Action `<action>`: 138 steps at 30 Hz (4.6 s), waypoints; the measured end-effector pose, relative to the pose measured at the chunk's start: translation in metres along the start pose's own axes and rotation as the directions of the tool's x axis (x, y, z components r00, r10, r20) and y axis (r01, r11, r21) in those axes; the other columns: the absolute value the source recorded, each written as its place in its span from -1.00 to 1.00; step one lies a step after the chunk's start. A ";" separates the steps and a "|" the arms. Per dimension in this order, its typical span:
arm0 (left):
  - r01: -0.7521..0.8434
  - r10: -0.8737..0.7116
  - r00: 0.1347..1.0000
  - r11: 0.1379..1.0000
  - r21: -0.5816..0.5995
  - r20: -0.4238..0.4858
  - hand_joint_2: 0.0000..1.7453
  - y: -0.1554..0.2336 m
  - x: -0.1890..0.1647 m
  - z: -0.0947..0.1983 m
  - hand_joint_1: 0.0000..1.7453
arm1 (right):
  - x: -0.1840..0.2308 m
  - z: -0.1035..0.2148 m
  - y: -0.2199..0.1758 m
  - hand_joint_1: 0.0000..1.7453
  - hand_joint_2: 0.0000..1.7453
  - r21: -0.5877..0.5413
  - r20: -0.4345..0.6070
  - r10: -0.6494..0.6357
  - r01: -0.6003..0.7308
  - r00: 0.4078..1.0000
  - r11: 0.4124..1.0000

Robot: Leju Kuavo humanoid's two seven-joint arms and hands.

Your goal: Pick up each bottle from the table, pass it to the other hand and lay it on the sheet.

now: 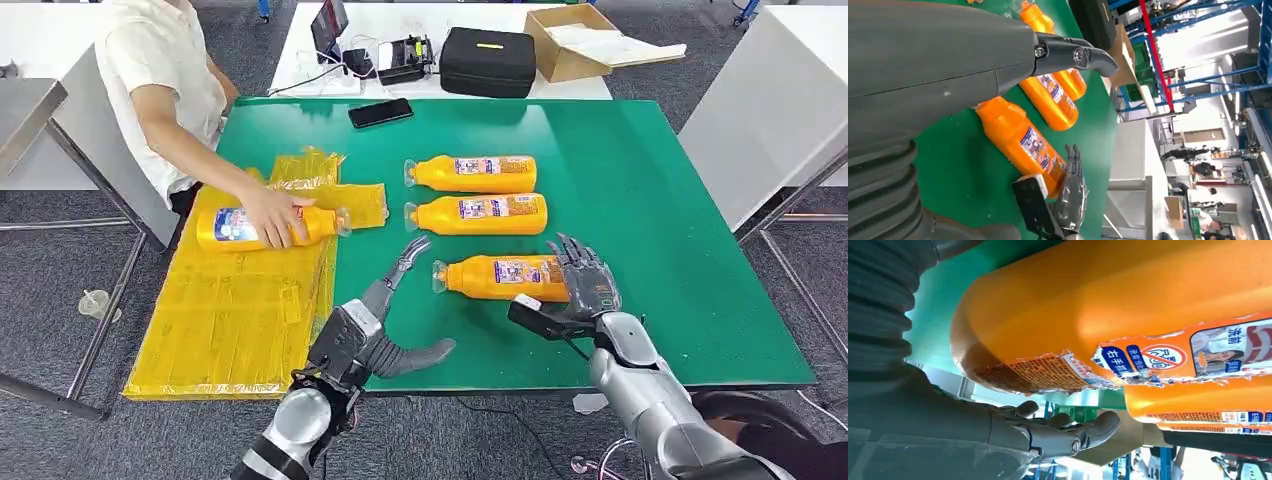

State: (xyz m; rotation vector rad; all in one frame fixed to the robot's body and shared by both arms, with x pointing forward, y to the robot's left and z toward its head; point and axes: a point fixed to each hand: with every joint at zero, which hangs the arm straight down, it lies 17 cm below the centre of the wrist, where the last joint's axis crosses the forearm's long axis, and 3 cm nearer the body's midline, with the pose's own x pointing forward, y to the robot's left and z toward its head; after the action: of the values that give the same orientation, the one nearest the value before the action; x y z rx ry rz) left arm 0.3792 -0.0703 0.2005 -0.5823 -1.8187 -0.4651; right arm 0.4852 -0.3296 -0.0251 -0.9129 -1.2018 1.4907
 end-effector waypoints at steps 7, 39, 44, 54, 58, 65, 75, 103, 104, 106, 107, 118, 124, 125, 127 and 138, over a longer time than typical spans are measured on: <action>0.005 -0.005 1.000 1.000 -0.002 0.000 1.00 0.000 0.000 0.000 -1.00 | -0.001 0.000 0.000 0.58 1.00 0.004 -0.001 0.000 0.000 1.000 1.000; -0.434 0.430 0.899 0.899 0.050 0.082 1.00 0.014 0.025 -0.005 -1.00 | 0.038 0.017 -0.007 1.00 1.00 0.018 0.193 -0.677 0.687 0.711 0.726; -0.668 0.656 0.744 0.733 0.129 0.128 1.00 0.043 0.013 0.009 -1.00 | 0.082 0.022 -0.031 1.00 1.00 -0.009 0.297 -0.802 0.841 0.518 0.540; -0.750 0.750 0.661 0.661 0.044 0.005 1.00 0.013 -0.010 0.029 -1.00 | 0.157 0.033 -0.088 1.00 1.00 0.000 0.485 -0.819 0.937 0.306 0.350; -0.744 0.746 0.665 0.662 0.085 0.011 1.00 0.018 -0.018 0.028 -1.00 | 0.204 0.040 -0.106 1.00 1.00 0.032 0.548 -0.805 0.955 0.229 0.293; -0.740 0.743 0.669 0.665 0.103 0.012 1.00 0.022 -0.020 0.026 -1.00 | 0.249 0.050 -0.120 1.00 1.00 0.093 0.593 -0.787 0.957 0.169 0.276; -0.702 0.705 0.708 0.698 0.143 0.033 1.00 0.033 -0.021 0.019 -1.00 | 0.314 0.066 -0.114 1.00 1.00 0.238 0.612 -0.783 0.917 0.114 0.320; -0.520 0.485 0.846 0.842 0.145 0.221 1.00 0.061 0.026 0.012 1.00 | 0.358 0.069 -0.074 0.86 1.00 0.388 0.562 -0.811 0.813 0.165 0.434; -0.520 0.485 0.846 0.841 0.146 0.222 1.00 0.062 0.026 0.012 1.00 | 0.357 0.069 -0.074 0.86 1.00 0.389 0.561 -0.811 0.811 0.167 0.436; -0.521 0.484 0.846 0.841 0.149 0.223 1.00 0.063 0.026 0.013 1.00 | 0.357 0.068 -0.073 0.86 1.00 0.392 0.560 -0.811 0.809 0.168 0.438; -0.521 0.484 0.846 0.840 0.150 0.224 1.00 0.063 0.025 0.013 1.00 | 0.357 0.068 -0.073 0.86 1.00 0.393 0.560 -0.811 0.808 0.168 0.439; -0.499 0.471 0.857 0.859 0.115 0.209 1.00 0.056 0.027 0.012 1.00 | 0.355 0.068 -0.064 -1.00 1.00 0.416 0.515 -0.843 0.815 0.154 0.403; -0.363 0.334 0.927 0.913 0.185 0.170 1.00 0.058 0.017 0.010 1.00 | 0.329 0.057 -0.069 -1.00 1.00 0.216 0.551 -0.780 0.852 0.297 0.477; -0.291 0.259 0.953 0.929 0.228 0.159 1.00 0.063 0.014 0.010 1.00 | 0.312 0.051 -0.075 -1.00 1.00 0.091 0.562 -0.734 0.854 0.381 0.513; -0.103 0.058 0.988 0.941 0.323 0.145 1.00 0.080 0.015 0.012 1.00 | 0.262 0.045 -0.101 -1.00 1.00 -0.204 0.542 -0.634 0.819 0.551 0.537; 0.707 -0.795 0.606 0.515 0.485 -0.040 1.00 0.122 0.044 0.029 1.00 | 0.078 0.084 -0.188 -1.00 1.00 -0.763 0.259 -0.314 0.393 0.914 0.514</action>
State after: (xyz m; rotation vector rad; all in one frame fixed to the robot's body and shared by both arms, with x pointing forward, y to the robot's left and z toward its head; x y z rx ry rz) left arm 0.4181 0.0512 0.2366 0.5917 -2.2249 -0.5321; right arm 0.4304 -0.2679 0.1790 -1.0787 -2.0710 0.5886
